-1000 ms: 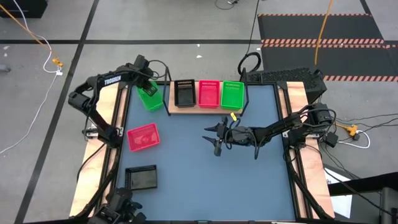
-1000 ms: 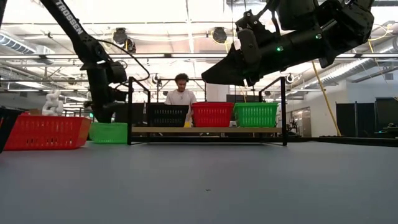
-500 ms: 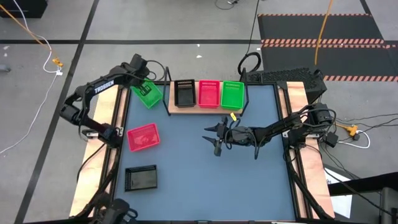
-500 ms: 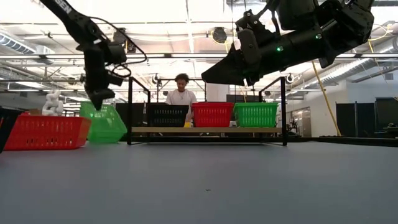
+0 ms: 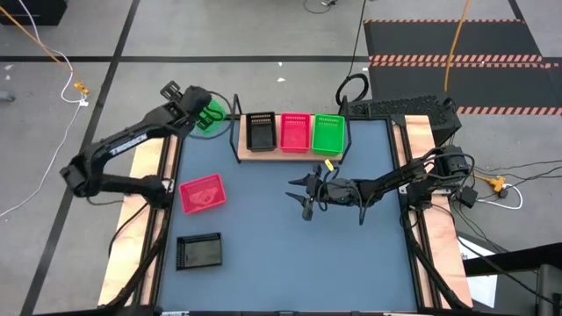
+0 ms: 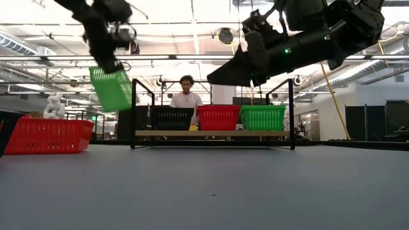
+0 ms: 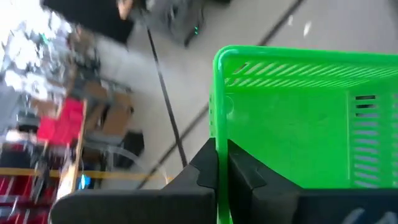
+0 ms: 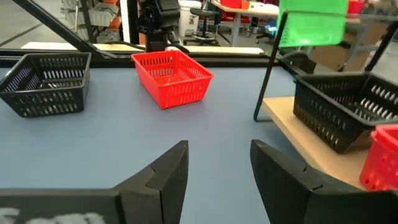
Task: Stack baskets on shelf by color
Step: Stack the green bin on top of the green bin on the shelf
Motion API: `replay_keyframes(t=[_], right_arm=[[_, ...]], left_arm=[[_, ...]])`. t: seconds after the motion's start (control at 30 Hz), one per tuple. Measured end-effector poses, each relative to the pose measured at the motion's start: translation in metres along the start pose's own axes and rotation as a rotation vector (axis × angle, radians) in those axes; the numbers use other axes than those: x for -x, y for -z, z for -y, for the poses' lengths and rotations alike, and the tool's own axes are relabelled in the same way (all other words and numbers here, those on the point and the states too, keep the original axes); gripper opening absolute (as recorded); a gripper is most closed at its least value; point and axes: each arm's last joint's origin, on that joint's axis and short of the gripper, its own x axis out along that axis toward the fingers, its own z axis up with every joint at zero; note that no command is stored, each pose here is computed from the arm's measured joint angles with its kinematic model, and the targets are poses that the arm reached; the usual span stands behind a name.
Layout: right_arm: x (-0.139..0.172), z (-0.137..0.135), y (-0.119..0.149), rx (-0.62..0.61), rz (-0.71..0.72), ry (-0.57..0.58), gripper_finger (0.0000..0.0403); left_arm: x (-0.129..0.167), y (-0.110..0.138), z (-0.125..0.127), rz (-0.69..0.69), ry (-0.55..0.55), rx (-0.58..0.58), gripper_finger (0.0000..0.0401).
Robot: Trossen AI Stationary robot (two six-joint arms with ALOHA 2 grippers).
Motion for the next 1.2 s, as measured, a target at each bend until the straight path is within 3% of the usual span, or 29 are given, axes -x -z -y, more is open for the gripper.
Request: replay_keyframes(t=[0.2, 0.27, 0.33, 0.43, 0.5, 0.6, 0.9, 1.2], right_arm=[[0.003, -0.006, -0.021, 0.116, 0.230, -0.210, 0.0169], [0.002, -0.007, -0.029, 0.149, 0.282, -0.225, 0.0169], [-0.006, -0.006, -0.035, 0.168, 0.233, -0.180, 0.0169], [-0.021, -0.007, -0.042, 0.208, 0.049, -0.131, 0.0169], [-0.030, -0.007, -0.048, 0.236, -0.061, -0.083, 0.0169], [-0.034, -0.007, -0.057, 0.279, -0.125, -0.032, 0.0169], [-0.028, -0.016, -0.084, 0.524, 0.010, 0.028, 0.0169], [-0.014, -0.050, -0.084, 0.906, 0.055, -0.038, 0.0169]], left_arm=[[0.054, 0.006, -0.015, 0.181, -0.038, 0.027, 0.0007], [0.069, 0.011, -0.018, 0.237, -0.021, 0.058, 0.0006], [0.083, 0.014, -0.020, 0.264, -0.069, 0.091, 0.0010], [0.102, 0.016, -0.017, 0.250, -0.255, 0.068, 0.0008], [0.115, 0.014, -0.014, 0.275, -0.306, 0.051, 0.0006], [0.136, 0.008, -0.007, 0.373, -0.262, 0.044, 0.0011], [0.195, 0.013, 0.009, 0.653, -0.078, -0.050, 0.0012], [0.230, 0.024, 0.043, 0.789, 0.142, 0.103, 0.0012]])
